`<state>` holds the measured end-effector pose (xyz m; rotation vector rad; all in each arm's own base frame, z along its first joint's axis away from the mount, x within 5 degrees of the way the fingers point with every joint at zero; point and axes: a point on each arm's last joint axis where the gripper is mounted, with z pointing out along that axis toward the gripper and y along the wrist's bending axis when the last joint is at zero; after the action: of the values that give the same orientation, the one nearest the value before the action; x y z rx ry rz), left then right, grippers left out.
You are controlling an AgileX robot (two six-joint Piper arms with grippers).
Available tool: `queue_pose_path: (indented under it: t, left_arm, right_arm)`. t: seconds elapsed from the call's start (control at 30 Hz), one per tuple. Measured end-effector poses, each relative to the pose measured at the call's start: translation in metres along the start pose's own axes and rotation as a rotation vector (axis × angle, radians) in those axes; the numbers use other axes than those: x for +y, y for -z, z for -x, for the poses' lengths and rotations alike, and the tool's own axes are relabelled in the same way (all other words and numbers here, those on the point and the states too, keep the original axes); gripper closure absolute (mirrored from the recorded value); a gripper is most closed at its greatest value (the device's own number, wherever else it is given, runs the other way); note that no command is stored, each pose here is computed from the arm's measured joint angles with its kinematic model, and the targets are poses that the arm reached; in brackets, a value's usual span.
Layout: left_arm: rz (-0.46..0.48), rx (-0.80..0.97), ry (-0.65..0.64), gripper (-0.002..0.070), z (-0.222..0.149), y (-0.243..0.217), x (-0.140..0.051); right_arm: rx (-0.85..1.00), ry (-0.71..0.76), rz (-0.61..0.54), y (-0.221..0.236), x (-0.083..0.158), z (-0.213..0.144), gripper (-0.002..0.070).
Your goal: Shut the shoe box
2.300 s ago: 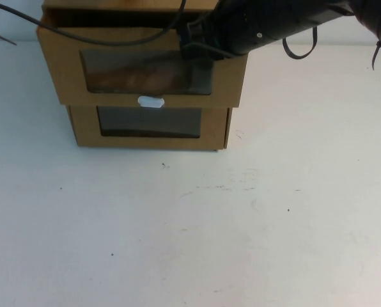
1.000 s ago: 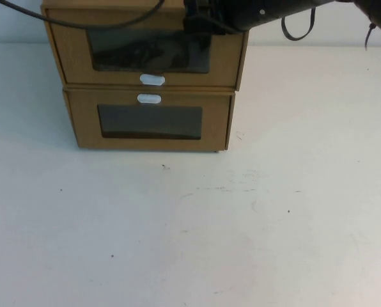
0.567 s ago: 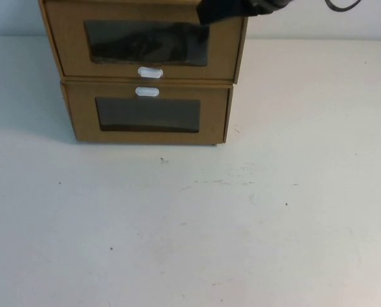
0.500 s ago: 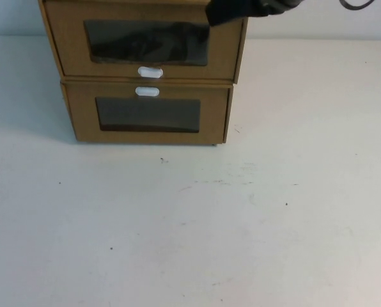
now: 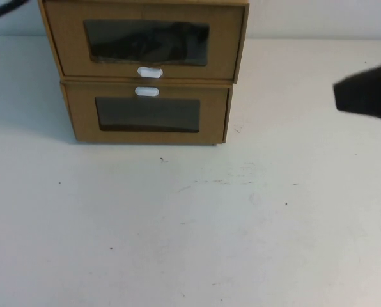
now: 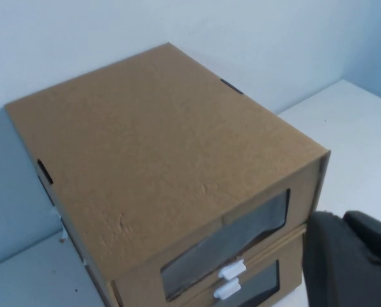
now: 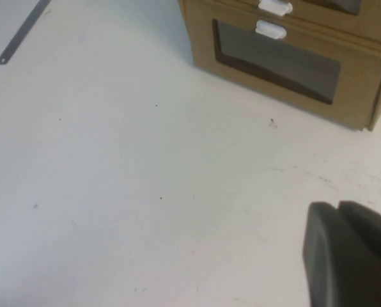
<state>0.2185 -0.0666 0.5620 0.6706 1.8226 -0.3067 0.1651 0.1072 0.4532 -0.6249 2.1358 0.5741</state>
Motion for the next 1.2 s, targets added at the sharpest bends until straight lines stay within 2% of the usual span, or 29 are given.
queue_pose_path:
  t: [0.2,0.4,0.63,0.77,0.9,1.1,1.2]
  left_arm:
    - [0.021,-0.096,0.012,0.0680,-0.055,0.038,-0.034]
    - [0.049,-0.187,0.061,0.0680,-0.140,0.061,-0.070]
    - [0.195,-0.325,-0.036,0.0680,-0.239,0.076,-0.095]
    - [0.272,-0.386,-0.068,0.0680,-0.281,0.076,-0.102]
    - [0.281,-0.358,-0.052,0.0680,-0.313,0.064,-0.105]
    - [0.299,-0.269,0.073,0.0680,-0.362,0.034,-0.100]
    - [0.348,-0.263,0.148,0.0680,-0.382,0.025,-0.096]
  right_arm:
    - [-0.106,-0.039,-0.023,0.035,0.006,-0.079,0.0687]
    - [-0.260,-0.071,-0.042,0.047,0.004,-0.147,0.0687]
    - [-0.374,-0.108,-0.069,0.030,-0.006,-0.188,0.0687]
    - [-0.470,-0.117,-0.113,0.012,-0.017,-0.200,0.0687]
    - [-0.546,-0.130,-0.155,-0.006,-0.028,-0.215,0.0687]
    - [-0.600,-0.146,-0.210,-0.028,-0.042,-0.241,0.0687]
    - [-0.598,-0.150,-0.227,-0.035,-0.046,-0.252,0.0687]
